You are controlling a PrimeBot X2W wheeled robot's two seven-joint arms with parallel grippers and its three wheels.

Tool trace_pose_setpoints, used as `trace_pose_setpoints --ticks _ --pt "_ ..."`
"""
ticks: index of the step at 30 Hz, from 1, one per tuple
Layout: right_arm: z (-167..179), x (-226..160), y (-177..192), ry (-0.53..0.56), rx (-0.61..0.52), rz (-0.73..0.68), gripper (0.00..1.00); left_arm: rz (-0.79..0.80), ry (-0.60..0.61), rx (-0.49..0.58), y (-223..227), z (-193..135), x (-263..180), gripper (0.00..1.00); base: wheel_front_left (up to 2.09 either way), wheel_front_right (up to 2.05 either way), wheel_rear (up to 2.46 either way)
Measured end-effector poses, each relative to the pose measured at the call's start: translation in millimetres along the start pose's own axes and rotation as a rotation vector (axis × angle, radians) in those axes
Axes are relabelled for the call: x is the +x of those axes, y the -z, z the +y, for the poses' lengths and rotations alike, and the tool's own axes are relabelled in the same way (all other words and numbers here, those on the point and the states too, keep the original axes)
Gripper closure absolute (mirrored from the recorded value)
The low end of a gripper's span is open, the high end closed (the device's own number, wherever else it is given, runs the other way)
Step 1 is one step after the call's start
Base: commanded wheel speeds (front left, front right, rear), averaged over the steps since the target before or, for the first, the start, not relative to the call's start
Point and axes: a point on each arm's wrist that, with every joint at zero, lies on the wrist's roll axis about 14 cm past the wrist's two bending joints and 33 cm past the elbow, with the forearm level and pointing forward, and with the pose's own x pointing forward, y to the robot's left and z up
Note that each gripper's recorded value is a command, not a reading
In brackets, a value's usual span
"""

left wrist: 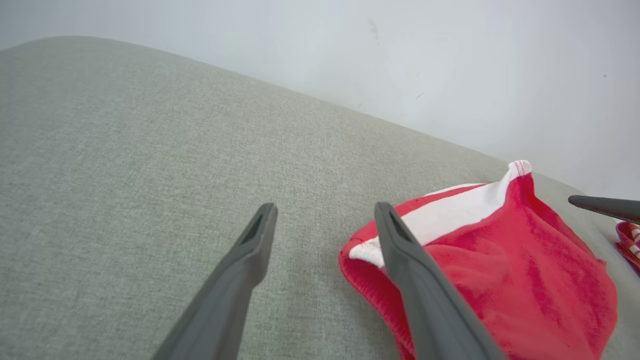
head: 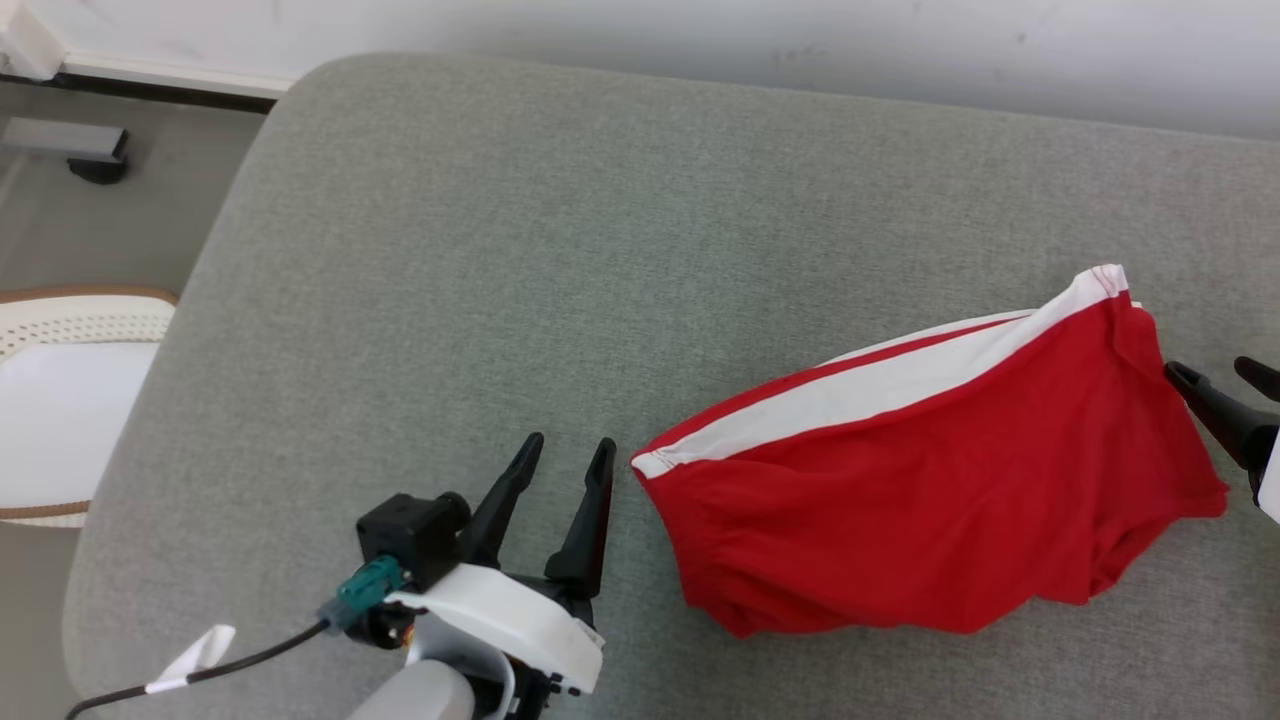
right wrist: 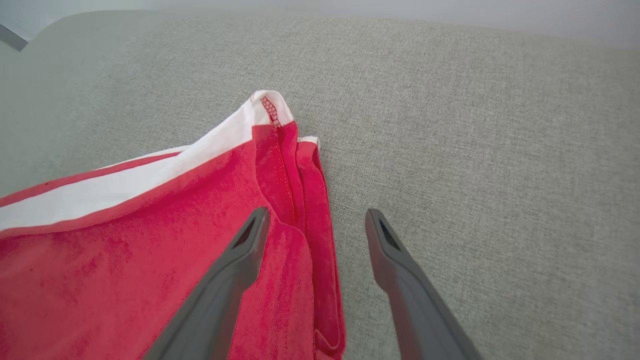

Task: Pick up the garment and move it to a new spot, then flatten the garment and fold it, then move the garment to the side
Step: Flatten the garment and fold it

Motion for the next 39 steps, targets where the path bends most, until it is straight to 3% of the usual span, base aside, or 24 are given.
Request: trace_pose_setpoints --ticks 7,13,14,15,16,17,24,39 --pt "2 31 30 0.017 0.02 0.147 0.0 -0.143 -0.062 0.128 -25 3 -7 0.0 0.0 0.0 0.0" --pt "19 41 38 -0.015 0.018 0.198 0.0 -0.19 -0.09 0.151 -31 3 -19 0.0 0.0 0.0 0.0" --pt "23 42 41 -0.024 0.018 0.208 0.06 -0.194 -0.094 0.145 -31 4 -20 0.0 0.0 0.0 0.0" --pt "26 43 42 -0.034 0.017 0.214 0.55 -0.193 -0.093 0.14 -29 3 -22 0.0 0.0 0.0 0.0" --pt "30 43 42 -0.042 0.018 0.215 0.96 -0.189 -0.093 0.145 -27 3 -23 0.0 0.0 0.0 0.0" --pt "34 43 43 -0.054 0.022 0.216 1.0 -0.186 -0.092 0.148 -25 3 -25 0.0 0.0 0.0 0.0" --pt "42 28 44 -0.089 0.087 0.171 1.0 -0.165 -0.063 0.16 -14 -1 -29 0.0 0.0 0.0 0.0" --pt "-43 -52 30 0.129 0.264 -0.088 1.0 -0.125 0.054 0.163 6 -24 -37 0.0 0.0 0.0 0.0"
